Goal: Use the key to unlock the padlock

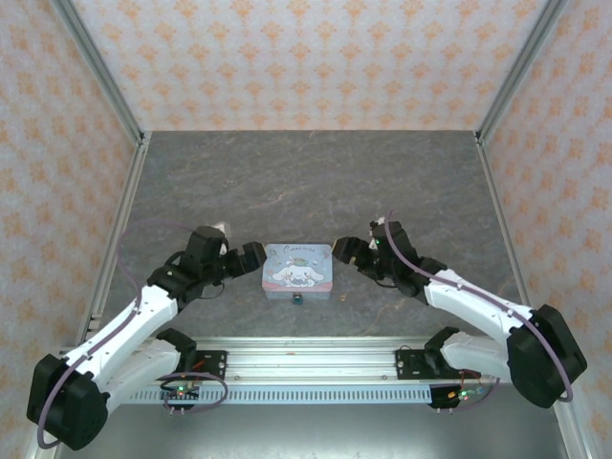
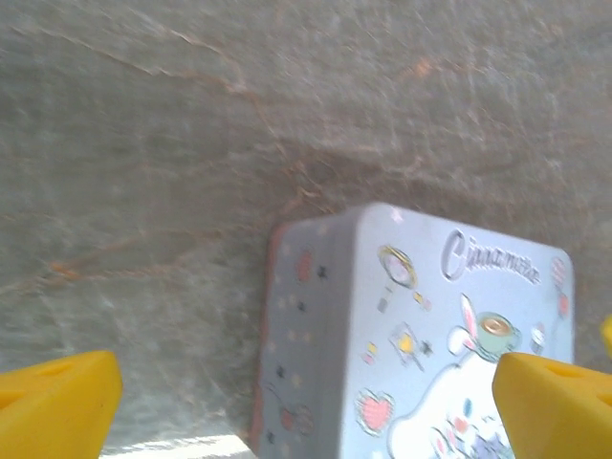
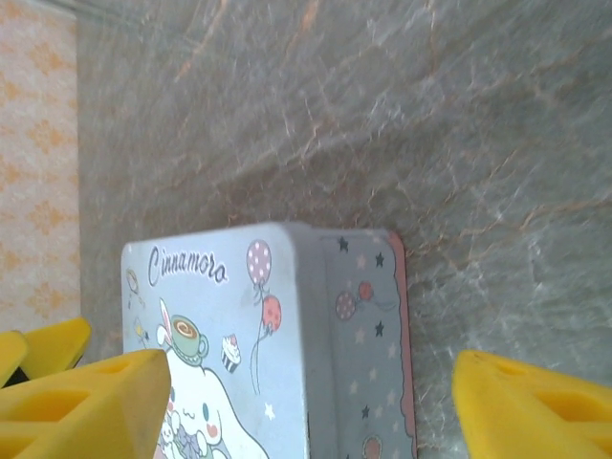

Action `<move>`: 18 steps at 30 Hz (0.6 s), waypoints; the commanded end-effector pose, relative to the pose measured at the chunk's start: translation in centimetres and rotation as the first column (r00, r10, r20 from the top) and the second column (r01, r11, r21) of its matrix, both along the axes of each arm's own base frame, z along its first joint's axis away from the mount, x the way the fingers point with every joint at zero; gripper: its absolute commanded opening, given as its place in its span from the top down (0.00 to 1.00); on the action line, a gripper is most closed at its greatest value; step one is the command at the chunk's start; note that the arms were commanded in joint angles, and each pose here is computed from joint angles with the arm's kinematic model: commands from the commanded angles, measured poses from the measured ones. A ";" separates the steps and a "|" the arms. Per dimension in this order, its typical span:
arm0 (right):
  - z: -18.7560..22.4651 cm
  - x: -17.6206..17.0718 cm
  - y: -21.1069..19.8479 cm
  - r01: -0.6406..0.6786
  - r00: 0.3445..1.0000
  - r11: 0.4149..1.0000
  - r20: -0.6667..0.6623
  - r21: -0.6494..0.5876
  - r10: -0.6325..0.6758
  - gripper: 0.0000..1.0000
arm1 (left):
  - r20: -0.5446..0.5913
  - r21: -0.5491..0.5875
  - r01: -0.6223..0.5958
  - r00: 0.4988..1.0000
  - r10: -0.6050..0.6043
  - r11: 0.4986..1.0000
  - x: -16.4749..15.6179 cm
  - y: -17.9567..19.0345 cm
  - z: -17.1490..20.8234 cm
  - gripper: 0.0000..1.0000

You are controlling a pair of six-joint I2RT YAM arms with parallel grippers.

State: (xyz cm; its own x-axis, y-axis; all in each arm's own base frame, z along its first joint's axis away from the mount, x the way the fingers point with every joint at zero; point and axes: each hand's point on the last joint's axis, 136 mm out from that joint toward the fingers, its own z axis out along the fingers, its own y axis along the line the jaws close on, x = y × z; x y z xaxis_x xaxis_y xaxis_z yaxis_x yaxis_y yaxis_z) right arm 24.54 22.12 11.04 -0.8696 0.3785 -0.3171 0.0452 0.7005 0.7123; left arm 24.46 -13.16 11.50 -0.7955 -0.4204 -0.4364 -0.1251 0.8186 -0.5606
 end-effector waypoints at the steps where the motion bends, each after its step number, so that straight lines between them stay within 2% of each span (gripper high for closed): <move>1: -1.6 -0.4 -0.2 0.049 0.998 0.999 -0.042 -0.020 -0.050 0.26 | 0.030 -0.072 -0.008 0.999 0.010 0.997 0.2 -1.6 0.7 0.02; 8: -2.2 -0.8 1.9 0.007 0.998 1.000 -0.065 -0.003 -0.007 0.40 | 0.024 -0.077 0.049 0.999 -0.047 0.996 0.6 -4.3 -0.1 0.11; 13: -2.3 -0.8 2.7 -0.001 0.997 1.000 -0.073 0.021 0.003 0.46 | 0.008 -0.061 0.080 0.997 -0.080 0.995 0.8 -5.6 -0.9 0.15; 18: -2.3 -0.2 3.6 -0.003 0.997 0.999 -0.074 0.042 0.006 0.60 | 0.011 -0.073 0.084 0.996 -0.084 0.994 1.5 -6.6 -1.4 0.16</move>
State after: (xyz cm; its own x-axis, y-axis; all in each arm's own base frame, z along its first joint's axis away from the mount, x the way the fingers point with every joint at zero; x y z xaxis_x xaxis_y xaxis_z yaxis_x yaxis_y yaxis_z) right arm 23.60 24.70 7.91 -0.8984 0.3744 -0.2294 0.1103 0.6982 0.7073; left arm 24.34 -18.92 8.52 -0.8593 -0.3476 -0.3752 -0.0715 0.8081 -0.5848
